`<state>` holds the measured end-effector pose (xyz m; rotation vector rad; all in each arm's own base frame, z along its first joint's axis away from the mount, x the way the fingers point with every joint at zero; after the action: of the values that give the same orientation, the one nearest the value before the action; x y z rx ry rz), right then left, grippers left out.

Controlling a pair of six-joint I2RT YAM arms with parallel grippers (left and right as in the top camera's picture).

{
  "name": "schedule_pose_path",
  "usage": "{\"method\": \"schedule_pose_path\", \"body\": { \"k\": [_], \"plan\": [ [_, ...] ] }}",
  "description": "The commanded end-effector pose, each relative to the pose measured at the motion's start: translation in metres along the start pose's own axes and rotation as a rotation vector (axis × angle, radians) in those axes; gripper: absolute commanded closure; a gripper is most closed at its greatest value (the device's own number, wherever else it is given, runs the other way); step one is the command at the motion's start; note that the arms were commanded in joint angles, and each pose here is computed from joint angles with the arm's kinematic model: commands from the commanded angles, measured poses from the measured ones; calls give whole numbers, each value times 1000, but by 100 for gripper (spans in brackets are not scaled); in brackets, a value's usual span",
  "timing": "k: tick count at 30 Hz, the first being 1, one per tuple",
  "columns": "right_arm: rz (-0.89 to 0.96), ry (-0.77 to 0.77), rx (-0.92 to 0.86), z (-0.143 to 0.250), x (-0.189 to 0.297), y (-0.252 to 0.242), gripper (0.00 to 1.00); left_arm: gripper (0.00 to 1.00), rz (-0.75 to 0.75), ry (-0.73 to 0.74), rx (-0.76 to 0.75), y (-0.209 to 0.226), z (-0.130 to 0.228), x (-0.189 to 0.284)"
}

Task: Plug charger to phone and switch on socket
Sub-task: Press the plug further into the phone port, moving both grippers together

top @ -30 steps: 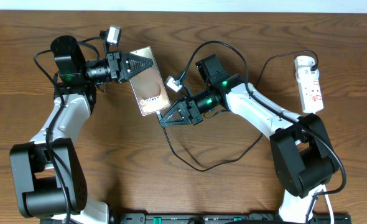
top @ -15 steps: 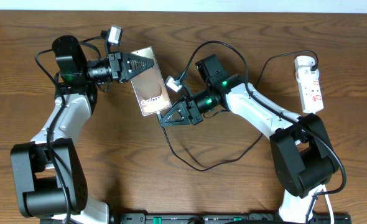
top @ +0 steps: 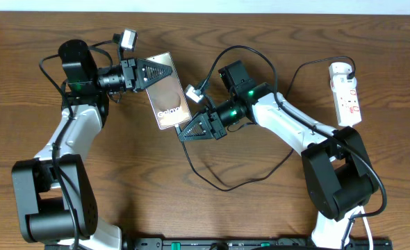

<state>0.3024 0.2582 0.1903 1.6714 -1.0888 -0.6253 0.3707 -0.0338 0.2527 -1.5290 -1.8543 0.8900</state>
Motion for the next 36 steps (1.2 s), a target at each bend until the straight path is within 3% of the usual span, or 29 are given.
{"method": "schedule_pose_path", "body": {
  "k": [1, 36],
  "plan": [
    [-58, 4, 40, -2, -1, 5, 99, 93, 26, 23, -55, -3, 0, -2],
    [-66, -12, 69, -26, 1, 12, 99, 93, 30, 26, -103, -3, 0, -4]
  ]
}}
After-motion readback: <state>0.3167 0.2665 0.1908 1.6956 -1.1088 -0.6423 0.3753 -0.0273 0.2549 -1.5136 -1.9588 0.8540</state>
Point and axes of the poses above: each gripper's point midway between its finger pads, its own x axis back along the fingers, its own y axis along the line the jaws close on, z = x × y, the point moved 10 cm from there along x, back along the fingers, and after that the axes turned 13 degrees about -x, right-handed, at the moved point
